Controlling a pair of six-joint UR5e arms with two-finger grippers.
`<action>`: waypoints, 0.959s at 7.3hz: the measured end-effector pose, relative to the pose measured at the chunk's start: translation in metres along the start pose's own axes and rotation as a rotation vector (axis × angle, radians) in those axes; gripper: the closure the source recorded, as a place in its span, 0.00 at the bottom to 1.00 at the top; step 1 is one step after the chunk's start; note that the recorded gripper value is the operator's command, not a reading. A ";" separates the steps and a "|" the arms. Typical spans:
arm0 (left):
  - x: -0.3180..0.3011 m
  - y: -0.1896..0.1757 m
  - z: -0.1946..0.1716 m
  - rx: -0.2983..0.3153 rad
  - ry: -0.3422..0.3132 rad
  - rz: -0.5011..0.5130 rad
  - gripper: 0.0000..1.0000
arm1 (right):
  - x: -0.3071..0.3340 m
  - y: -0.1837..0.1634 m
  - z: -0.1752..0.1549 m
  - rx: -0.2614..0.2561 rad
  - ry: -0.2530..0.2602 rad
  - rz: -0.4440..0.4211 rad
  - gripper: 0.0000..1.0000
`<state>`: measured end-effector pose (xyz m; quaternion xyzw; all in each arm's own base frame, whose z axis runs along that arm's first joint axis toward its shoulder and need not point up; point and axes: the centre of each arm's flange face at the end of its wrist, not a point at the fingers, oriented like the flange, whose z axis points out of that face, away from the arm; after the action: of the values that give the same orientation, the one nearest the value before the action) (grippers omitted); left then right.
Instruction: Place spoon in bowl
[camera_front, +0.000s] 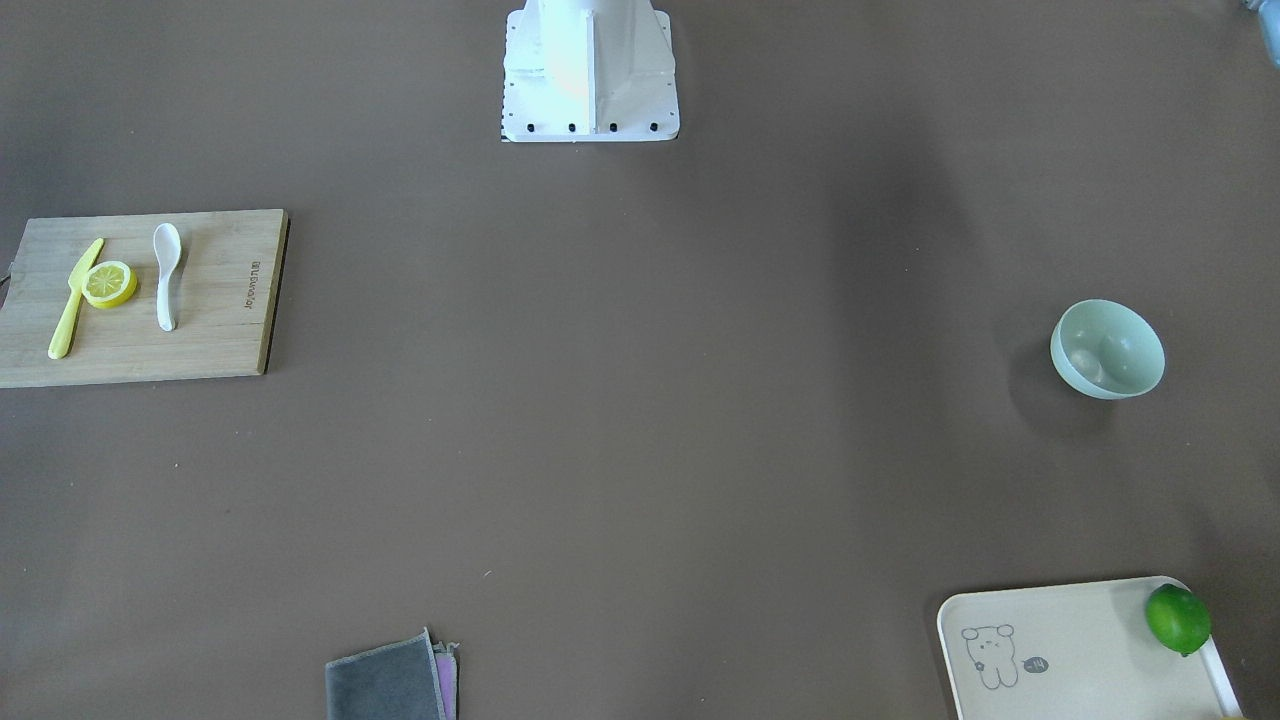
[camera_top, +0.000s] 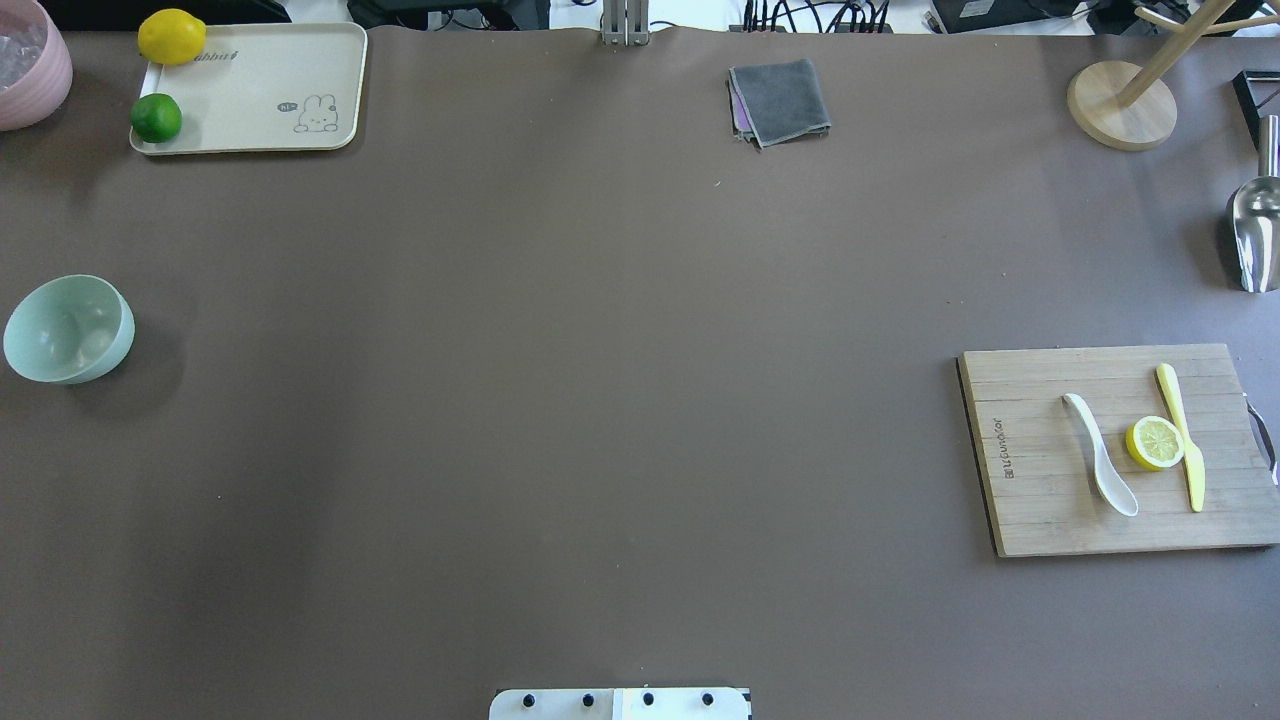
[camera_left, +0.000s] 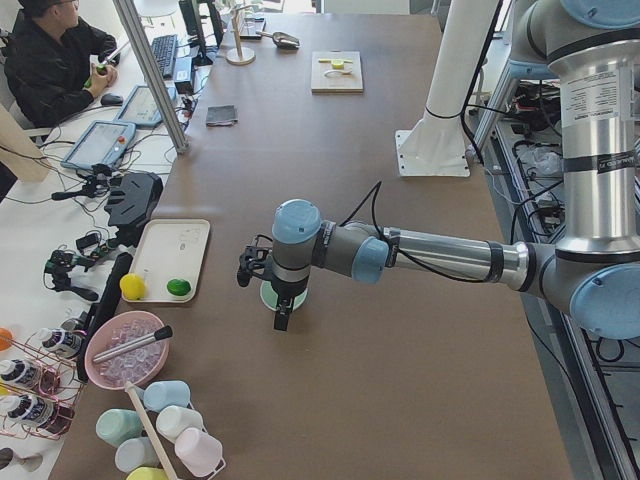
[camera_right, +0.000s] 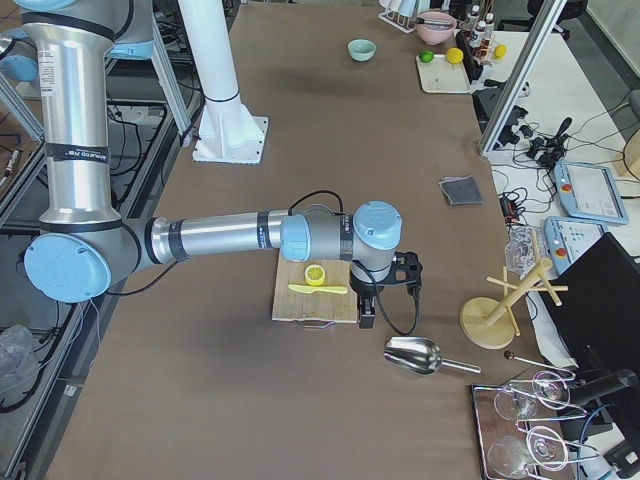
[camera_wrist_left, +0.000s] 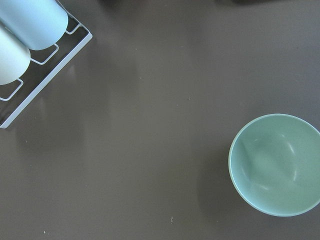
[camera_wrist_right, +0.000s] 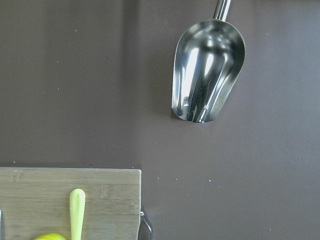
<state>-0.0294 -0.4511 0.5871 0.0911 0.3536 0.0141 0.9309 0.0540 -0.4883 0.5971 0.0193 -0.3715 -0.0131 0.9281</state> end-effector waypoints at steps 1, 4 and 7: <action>-0.001 0.000 0.001 -0.001 0.000 -0.002 0.02 | 0.000 0.000 0.000 0.000 0.000 -0.002 0.00; -0.003 0.001 0.003 -0.005 -0.001 -0.006 0.02 | 0.000 0.000 0.000 0.000 0.000 -0.004 0.00; -0.002 0.000 0.004 -0.005 0.000 -0.005 0.02 | 0.000 0.001 0.000 0.000 -0.001 -0.003 0.00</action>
<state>-0.0287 -0.4515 0.5913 0.0878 0.3539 0.0125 0.9311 0.0539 -0.4875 0.5973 0.0198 -0.3721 -0.0147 0.9279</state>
